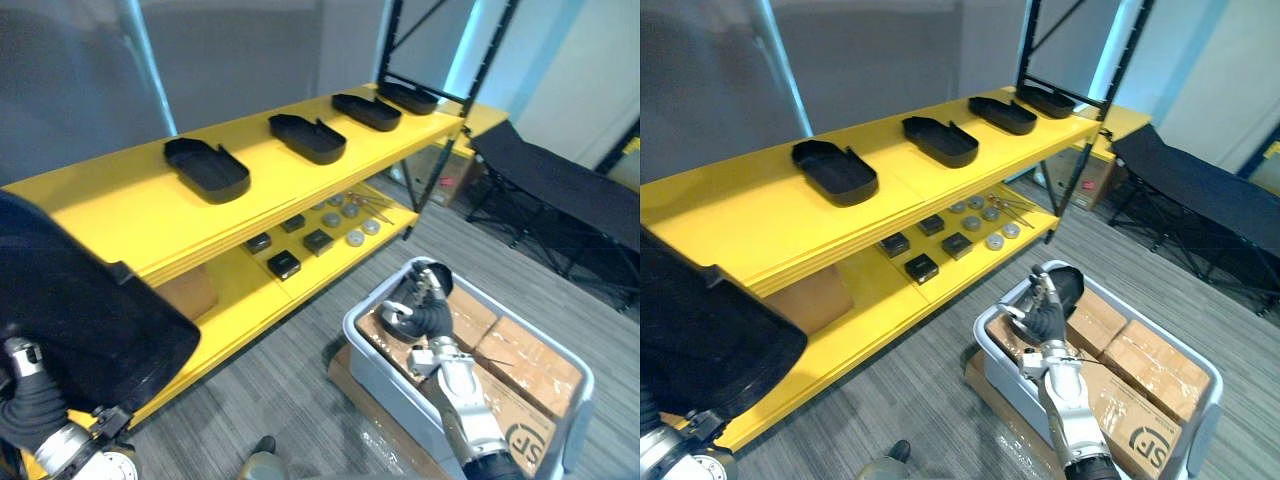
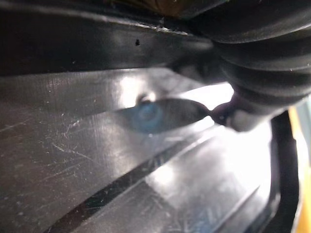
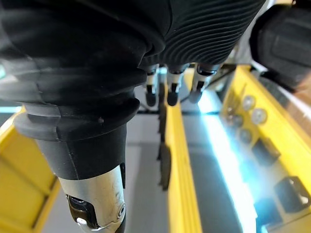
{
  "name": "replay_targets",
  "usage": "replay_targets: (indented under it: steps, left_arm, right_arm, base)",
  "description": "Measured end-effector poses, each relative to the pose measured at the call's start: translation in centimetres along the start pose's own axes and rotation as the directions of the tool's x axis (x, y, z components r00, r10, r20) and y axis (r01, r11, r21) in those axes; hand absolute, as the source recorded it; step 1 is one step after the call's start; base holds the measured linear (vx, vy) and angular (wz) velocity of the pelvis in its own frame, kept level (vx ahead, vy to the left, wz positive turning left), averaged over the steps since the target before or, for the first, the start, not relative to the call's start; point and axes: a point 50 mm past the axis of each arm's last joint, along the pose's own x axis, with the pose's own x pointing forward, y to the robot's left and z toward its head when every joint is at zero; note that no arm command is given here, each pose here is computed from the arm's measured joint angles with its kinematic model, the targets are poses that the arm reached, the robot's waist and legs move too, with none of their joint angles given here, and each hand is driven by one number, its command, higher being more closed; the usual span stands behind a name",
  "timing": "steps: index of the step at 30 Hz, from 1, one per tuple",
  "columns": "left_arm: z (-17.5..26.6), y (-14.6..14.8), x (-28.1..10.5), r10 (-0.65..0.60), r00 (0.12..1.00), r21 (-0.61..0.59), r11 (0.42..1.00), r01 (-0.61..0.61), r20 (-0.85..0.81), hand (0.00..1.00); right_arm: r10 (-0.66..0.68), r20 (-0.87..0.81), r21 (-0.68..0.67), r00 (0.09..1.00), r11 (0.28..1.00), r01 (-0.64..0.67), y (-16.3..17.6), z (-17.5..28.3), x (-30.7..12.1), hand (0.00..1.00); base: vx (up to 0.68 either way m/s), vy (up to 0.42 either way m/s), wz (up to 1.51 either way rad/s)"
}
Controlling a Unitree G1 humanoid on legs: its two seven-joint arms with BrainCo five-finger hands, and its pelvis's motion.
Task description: Walk over and take plastic housings, then place them on the shelf
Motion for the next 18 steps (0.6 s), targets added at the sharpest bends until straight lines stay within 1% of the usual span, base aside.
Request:
replay_targets:
  steps: [1, 2, 7, 10, 14, 16, 18]
  left_arm:
    - [0.0, -0.4, -0.3, -0.022, 1.0, -0.027, 0.999, 0.022, -0.011, 1.0]
    - [0.1, -0.3, -0.5, -0.028, 1.0, -0.031, 0.999, 0.028, -0.012, 1.0]
    - [0.4, -0.2, -0.4, -0.019, 1.0, -0.026, 0.999, 0.019, 0.015, 1.0]
    - [0.6, -0.3, -0.2, -0.019, 0.999, -0.001, 1.0, 0.019, 0.042, 1.0]
    - [1.3, -1.2, 1.1, -0.058, 0.99, 0.007, 0.998, 0.057, 0.127, 1.0]
    - [1.8, -1.3, 2.0, -0.094, 0.979, 0.034, 0.995, 0.089, 0.18, 1.0]
    - [2.0, -1.3, 2.4, -0.082, 0.976, 0.032, 0.996, 0.077, 0.2, 1.0]
  right_arm:
    - [-0.027, 0.003, -0.016, 1.0, 1.0, 0.027, -1.0, 0.1, -0.2, 0.0]
    - [-0.022, 0.005, -0.011, 1.0, 1.0, 0.022, -0.9, 0.1, -0.2, 0.0]
    - [0.049, 0.068, 0.044, 0.996, 0.998, -0.052, 1.1, 1.1, 0.8, 0.0]
    - [0.042, 0.073, 0.077, 0.996, 0.996, -0.048, 1.7, 0.8, 0.7, 0.0]
    - [0.044, 0.044, 0.084, 0.998, 0.995, -0.048, 1.8, 0.1, 0.1, 0.0]
    - [0.063, 0.073, 0.097, 0.995, 0.993, -0.07, 2.2, 0.2, -0.1, 0.0]
    - [0.096, 0.1, 0.096, 0.99, 0.99, -0.105, 2.7, 0.6, 0.0, 0.0]
  base:
    - [0.0, 0.11, 0.41]
    - [0.01, 0.108, 0.18]
    - [-0.01, 0.065, -0.14]
    - [0.0, 0.131, -0.07]
    - [0.06, 0.249, 0.46]
    - [0.17, 0.259, 0.6]
    - [0.18, 0.19, 0.57]
